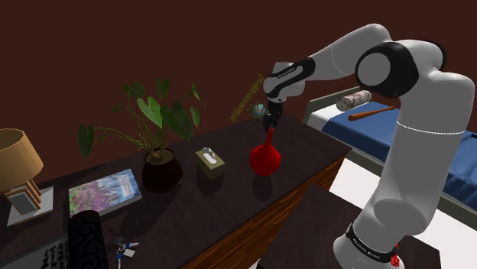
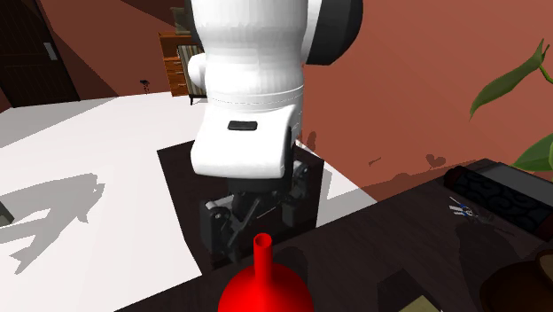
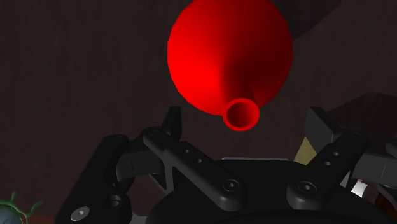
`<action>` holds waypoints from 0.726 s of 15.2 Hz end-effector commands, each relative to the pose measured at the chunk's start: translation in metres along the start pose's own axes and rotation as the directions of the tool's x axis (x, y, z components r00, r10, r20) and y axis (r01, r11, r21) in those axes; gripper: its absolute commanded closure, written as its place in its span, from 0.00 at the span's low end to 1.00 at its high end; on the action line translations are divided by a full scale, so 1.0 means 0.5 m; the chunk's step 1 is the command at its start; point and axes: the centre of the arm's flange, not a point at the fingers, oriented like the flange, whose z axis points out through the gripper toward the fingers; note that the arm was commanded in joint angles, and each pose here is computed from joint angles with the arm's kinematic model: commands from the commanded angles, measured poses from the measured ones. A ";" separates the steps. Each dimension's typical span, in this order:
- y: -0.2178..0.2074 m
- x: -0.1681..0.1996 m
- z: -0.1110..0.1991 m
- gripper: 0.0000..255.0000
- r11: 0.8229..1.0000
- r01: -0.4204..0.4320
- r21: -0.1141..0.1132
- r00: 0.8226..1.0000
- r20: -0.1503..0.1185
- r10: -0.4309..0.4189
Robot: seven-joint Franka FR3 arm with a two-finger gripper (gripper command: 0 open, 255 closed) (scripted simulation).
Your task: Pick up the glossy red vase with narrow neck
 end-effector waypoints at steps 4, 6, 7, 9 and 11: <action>0.002 0.000 0.051 0.00 1.000 0.001 0.000 1.000 -0.001 -0.001; 0.002 0.000 0.057 0.00 1.000 0.000 0.000 1.000 -0.001 0.000; 0.002 0.000 0.058 1.00 1.000 0.001 0.000 1.000 0.000 -0.001; 0.001 0.001 0.057 1.00 1.000 0.001 0.000 1.000 0.000 -0.001; 0.001 0.001 0.058 1.00 1.000 0.000 0.000 1.000 0.000 0.000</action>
